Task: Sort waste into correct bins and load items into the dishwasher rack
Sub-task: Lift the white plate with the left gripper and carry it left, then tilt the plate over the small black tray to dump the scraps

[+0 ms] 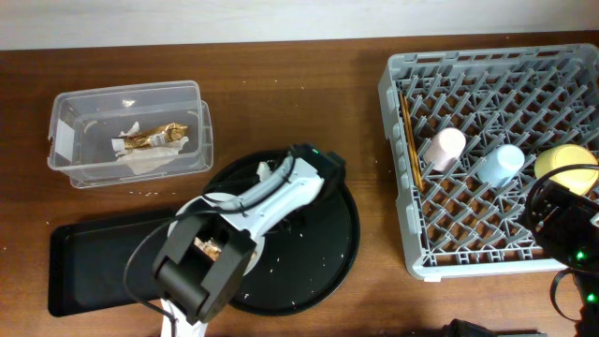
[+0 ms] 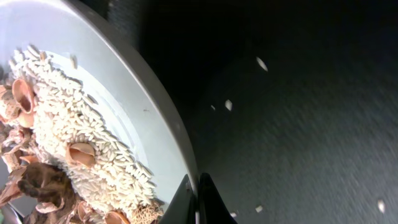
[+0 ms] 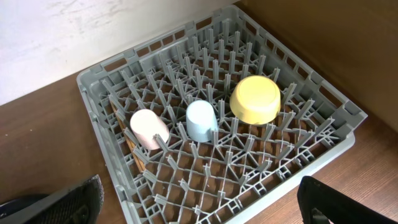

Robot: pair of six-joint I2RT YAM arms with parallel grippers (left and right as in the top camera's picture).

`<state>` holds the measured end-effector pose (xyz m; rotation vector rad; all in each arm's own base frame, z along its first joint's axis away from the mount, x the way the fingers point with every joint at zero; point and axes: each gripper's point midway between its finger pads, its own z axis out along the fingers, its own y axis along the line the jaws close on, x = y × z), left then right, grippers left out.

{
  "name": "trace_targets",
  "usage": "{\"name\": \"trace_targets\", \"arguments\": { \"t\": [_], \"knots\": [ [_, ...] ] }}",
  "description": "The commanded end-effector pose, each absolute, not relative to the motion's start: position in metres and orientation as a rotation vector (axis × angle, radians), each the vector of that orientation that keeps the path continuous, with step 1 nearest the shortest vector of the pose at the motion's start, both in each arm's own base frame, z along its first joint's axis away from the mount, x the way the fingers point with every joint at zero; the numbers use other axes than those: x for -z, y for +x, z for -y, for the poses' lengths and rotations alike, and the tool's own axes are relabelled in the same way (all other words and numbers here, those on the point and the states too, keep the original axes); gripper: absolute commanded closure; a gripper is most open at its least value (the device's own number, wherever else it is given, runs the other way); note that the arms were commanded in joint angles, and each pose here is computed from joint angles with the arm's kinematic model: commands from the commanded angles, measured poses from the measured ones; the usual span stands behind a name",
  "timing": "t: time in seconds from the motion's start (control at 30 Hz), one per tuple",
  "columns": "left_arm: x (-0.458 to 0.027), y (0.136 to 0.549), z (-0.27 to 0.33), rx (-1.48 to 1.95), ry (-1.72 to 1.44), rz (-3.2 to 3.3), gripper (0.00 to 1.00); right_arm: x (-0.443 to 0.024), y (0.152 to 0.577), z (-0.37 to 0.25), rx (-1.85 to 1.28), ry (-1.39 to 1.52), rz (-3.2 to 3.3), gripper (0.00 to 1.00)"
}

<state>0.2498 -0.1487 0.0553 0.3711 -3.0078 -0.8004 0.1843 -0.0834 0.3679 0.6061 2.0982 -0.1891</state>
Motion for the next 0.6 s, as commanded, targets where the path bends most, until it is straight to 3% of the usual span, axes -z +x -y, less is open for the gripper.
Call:
{"name": "trace_targets", "arguments": {
  "t": [0.0, 0.27, 0.57],
  "knots": [
    [-0.081, 0.267, 0.133, 0.734, 0.527, 3.059, 0.99, -0.373, 0.183, 0.084, 0.189, 0.610, -2.078, 0.02],
    [-0.116, 0.288, 0.090, 0.571, 0.748, 3.085, 0.99, -0.373, 0.183, 0.084, 0.190, 0.610, -2.078, 0.02],
    [-0.111, 0.306, 0.043, 0.388, 0.769, 3.015, 0.99, -0.373, 0.183, 0.084, 0.189, 0.610, -2.078, 0.02]
  ]
}}
